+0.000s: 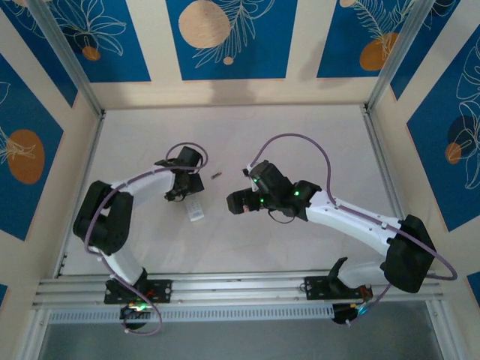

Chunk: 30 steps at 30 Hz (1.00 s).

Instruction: Load the batteries into the remote control

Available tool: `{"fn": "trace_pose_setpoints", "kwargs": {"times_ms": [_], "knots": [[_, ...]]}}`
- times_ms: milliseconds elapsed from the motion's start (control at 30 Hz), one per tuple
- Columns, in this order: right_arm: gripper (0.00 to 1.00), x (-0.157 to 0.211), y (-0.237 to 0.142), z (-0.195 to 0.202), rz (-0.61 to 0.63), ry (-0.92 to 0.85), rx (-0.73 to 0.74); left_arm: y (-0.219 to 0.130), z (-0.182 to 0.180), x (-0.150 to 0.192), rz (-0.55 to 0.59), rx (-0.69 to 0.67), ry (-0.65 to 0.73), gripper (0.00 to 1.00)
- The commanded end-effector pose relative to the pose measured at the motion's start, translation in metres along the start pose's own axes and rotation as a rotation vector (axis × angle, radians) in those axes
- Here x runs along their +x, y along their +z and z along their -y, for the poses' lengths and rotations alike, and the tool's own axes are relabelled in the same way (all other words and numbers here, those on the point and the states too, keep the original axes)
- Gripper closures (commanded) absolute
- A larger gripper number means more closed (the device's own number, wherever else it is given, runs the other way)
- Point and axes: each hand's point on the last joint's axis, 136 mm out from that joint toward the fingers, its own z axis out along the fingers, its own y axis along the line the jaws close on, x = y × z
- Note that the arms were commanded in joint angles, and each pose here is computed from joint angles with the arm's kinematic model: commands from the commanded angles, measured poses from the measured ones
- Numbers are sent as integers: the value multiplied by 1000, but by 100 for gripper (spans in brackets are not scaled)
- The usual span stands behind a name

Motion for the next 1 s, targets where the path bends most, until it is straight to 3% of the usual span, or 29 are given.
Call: {"fn": "trace_pose_setpoints", "kwargs": {"times_ms": [0, 133, 300, 467, 667, 867, 967], "knots": [[1, -10, -13, -5, 38, -25, -3, 5, 10, 2, -25, 11, -5, 28], [1, -10, -16, -4, 48, -19, -3, 13, 9, 8, -50, -7, -8, 41], [1, -10, -20, -6, 56, 4, -28, 20, 7, 13, -80, -28, -13, 49], [1, -20, -32, -5, 84, 114, -95, -4, 25, 3, -55, 86, -27, 65], [1, -59, -56, 0, 143, 412, -359, -115, 82, -41, 150, 554, -59, 73], [1, -107, -91, -20, 263, 447, -645, -265, 123, -75, 417, 1142, -63, 81], [1, -129, -109, -39, 272, 436, -815, -323, 136, -77, 449, 1355, -19, 82]]}}
